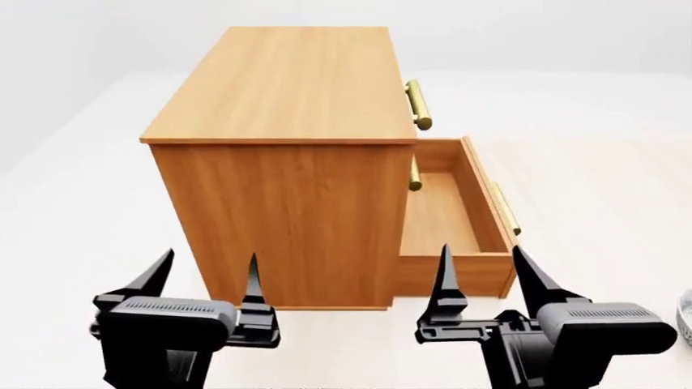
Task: Put the bowl on top of the cabinet.
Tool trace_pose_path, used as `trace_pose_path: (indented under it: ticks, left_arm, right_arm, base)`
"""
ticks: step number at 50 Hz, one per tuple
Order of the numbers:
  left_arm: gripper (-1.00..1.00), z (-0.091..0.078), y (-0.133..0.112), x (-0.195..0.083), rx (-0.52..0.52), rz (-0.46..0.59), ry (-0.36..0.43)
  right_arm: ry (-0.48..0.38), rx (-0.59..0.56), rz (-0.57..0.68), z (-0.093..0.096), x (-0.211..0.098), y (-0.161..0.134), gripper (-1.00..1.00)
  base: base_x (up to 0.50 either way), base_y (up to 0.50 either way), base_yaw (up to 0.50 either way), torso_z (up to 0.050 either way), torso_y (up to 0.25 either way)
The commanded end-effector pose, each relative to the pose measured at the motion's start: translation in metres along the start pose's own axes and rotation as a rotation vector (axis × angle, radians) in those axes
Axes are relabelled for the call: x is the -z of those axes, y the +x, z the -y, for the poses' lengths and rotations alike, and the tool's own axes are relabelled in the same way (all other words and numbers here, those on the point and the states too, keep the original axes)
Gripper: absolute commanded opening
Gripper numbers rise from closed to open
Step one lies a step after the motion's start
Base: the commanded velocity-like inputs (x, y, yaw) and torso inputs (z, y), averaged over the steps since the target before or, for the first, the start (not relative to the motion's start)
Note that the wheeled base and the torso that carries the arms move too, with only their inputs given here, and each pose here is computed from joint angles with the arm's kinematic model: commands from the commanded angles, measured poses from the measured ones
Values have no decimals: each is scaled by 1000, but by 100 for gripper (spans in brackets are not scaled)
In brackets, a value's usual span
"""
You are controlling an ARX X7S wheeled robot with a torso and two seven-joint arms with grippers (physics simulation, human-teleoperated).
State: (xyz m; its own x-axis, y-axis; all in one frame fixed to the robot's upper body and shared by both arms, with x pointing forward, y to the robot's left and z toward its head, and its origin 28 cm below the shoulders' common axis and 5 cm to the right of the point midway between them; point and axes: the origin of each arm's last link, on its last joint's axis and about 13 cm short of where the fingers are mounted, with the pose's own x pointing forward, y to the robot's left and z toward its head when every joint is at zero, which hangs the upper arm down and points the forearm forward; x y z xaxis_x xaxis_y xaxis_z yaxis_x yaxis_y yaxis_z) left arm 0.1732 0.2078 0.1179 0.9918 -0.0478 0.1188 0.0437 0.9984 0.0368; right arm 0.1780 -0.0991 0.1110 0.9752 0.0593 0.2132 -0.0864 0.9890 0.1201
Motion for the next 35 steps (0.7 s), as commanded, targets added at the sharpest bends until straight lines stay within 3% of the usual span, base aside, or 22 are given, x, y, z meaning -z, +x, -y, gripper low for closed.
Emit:
trace_pose_path:
  ticks: [1,15,35]
  left_arm:
    - [100,0,-2,-5,1,26,-11]
    - [100,2,-8,-25,28,203,-48]
    - [100,1,-14,-41,5,309,-44]
  right_arm:
    - [1,13,-9,1,0,0,100]
    - [5,20,-14,1,1,1,100]
    - [9,22,11,1,-2,1,100]
  base:
    - [0,0,0,0,0]
    - [0,0,0,0,0]
    - [0,0,0,0,0]
